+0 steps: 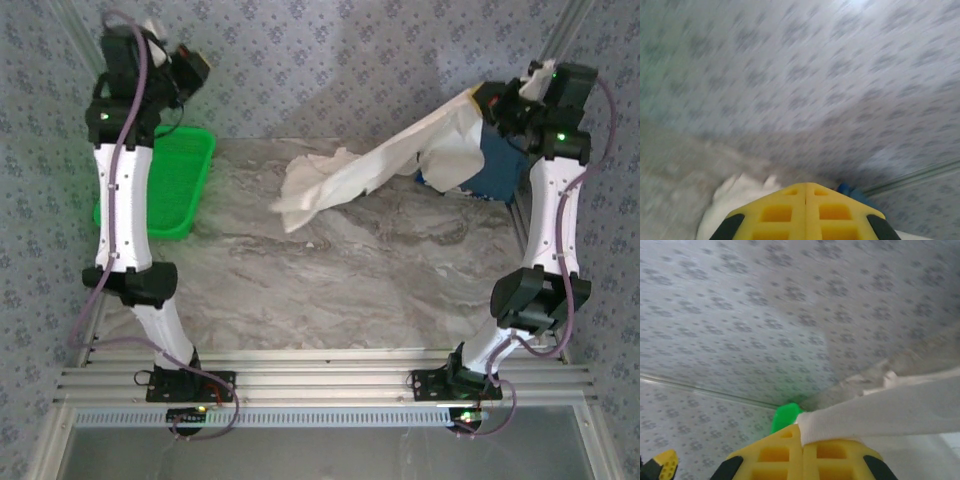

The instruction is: Fold and stack the t-shirts

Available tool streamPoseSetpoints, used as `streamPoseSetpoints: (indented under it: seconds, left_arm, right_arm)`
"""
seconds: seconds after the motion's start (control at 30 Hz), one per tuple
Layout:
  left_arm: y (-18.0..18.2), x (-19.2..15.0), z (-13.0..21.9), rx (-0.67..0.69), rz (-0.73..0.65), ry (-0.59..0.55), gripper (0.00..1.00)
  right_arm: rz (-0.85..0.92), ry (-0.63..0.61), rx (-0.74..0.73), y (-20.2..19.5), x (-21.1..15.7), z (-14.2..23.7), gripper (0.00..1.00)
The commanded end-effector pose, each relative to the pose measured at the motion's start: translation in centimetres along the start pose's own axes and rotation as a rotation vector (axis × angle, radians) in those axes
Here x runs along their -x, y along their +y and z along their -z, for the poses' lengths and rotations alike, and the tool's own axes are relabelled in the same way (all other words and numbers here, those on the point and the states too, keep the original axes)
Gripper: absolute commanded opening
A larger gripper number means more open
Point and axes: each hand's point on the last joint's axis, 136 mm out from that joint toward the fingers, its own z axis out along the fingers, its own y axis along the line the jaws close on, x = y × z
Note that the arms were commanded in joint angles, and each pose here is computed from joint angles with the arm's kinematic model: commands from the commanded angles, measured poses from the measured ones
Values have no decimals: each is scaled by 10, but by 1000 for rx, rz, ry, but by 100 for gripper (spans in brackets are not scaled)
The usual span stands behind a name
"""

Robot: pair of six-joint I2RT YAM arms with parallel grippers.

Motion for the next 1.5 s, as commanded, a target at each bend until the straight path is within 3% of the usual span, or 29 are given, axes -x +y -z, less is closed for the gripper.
streamPoseSetpoints:
  seconds: [0.0, 0.07, 0.17, 0.23, 0.33, 0.4, 0.6, 0.77, 1.0, 1.2, 1.47]
  left_arm:
    - [-2, 12, 4, -49, 49, 5, 0]
    - [-4, 20, 5, -85, 74, -4, 0]
    - [0, -7, -7, -92, 68, 113, 0]
    - [8, -51, -19, -44, 21, 244, 0]
    - [12, -143, -42, -17, -22, 476, 1]
    - [13, -207, -58, -44, 15, 586, 9]
    - [7, -359, -84, -49, 91, 829, 32]
    - [14, -440, -109, -3, 148, 940, 45]
    - [29, -507, -146, 68, 217, 977, 54]
    - [32, -532, -178, 91, 210, 959, 54]
    - [38, -559, -187, 122, 196, 1016, 50]
  right_arm:
    - [52, -48, 129, 66, 15, 17, 0]
    - [61, -40, 146, 80, 13, 19, 0]
    - [24, 13, 120, 70, -1, 16, 0]
    - [7, 38, 66, 49, -15, 15, 0]
    - [-30, 45, -5, 16, -35, 22, 0]
    - [-78, 55, -76, -18, -48, 27, 0]
    - [-134, 88, -246, -91, -76, 42, 0]
    - [-153, 135, -289, -117, -93, 43, 0]
    - [-171, 194, -291, -130, -111, 41, 0]
    - [-176, 222, -285, -129, -120, 36, 0]
    - [-183, 239, -277, -129, -125, 35, 0]
